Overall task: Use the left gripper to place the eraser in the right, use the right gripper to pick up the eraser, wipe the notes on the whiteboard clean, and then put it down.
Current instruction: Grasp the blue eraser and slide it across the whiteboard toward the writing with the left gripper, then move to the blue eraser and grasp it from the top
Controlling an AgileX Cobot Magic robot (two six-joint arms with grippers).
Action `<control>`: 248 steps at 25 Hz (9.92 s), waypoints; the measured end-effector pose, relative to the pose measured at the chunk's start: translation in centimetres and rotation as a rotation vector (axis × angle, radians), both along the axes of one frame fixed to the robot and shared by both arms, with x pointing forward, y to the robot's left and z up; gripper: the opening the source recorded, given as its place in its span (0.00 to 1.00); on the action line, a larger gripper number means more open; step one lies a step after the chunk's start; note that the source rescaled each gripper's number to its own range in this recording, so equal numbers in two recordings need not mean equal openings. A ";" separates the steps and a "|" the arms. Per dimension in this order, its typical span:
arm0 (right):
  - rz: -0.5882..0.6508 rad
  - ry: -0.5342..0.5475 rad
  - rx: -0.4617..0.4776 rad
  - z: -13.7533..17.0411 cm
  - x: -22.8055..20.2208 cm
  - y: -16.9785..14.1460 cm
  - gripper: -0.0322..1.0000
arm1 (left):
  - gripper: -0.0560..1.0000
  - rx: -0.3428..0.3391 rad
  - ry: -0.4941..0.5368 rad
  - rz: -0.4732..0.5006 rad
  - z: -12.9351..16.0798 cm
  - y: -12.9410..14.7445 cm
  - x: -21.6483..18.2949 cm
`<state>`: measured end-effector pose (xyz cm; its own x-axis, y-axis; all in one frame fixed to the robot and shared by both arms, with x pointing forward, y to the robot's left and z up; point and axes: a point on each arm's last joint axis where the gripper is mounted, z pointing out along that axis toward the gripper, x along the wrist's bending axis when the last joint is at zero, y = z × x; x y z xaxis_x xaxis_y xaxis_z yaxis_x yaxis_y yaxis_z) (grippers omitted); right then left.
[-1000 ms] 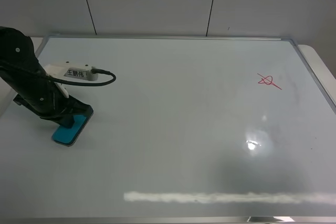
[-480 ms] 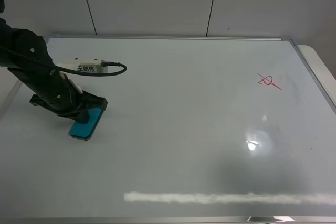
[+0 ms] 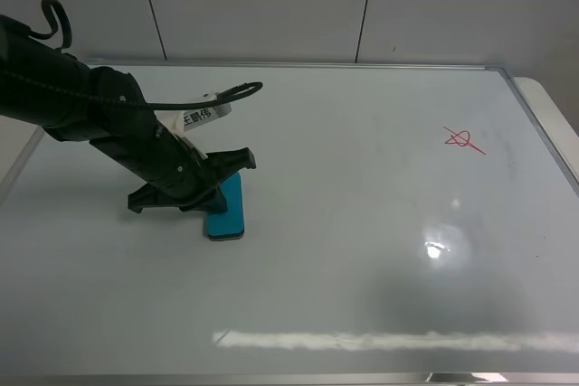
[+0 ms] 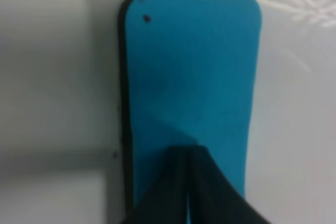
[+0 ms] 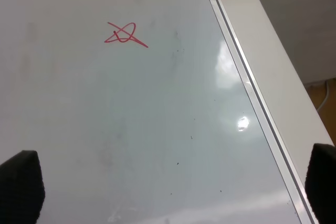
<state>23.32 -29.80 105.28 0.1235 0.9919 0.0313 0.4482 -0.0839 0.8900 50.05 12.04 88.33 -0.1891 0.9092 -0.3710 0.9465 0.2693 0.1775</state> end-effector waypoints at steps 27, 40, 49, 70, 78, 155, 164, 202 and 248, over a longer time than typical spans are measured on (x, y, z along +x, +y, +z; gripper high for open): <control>0.000 0.000 0.000 0.0 0.0 0.0 1.00 | 0.05 -0.443 0.057 -0.154 -2.6 -27.7 1.6; 0.000 0.000 0.000 0.0 0.0 0.0 1.00 | 0.05 -0.441 -0.070 -0.305 0.8 -29.4 2.1; 0.000 0.000 0.000 0.0 0.0 0.0 1.00 | 0.05 -0.350 -0.537 -0.594 15.2 -26.0 1.3; 0.000 0.000 0.000 0.0 0.0 0.0 1.00 | 0.32 0.345 -1.031 -0.662 20.5 7.7 -8.2; 0.000 0.000 0.000 0.0 0.0 0.0 1.00 | 0.98 0.336 -1.170 -0.370 23.2 14.1 -15.6; 0.000 0.000 0.000 0.0 0.0 0.0 1.00 | 1.00 0.475 -0.871 -0.042 17.1 18.3 -26.9; 0.000 0.000 0.000 0.0 0.0 0.0 1.00 | 1.00 0.475 -0.871 -0.042 17.1 18.3 -26.9; -0.013 0.039 0.067 0.7 0.9 0.1 1.00 | 1.00 0.475 -0.871 -0.043 17.1 18.3 -26.9; 0.067 0.937 0.008 -11.4 25.9 1.1 1.00 | 1.00 0.476 -0.876 -0.042 17.2 18.3 -26.8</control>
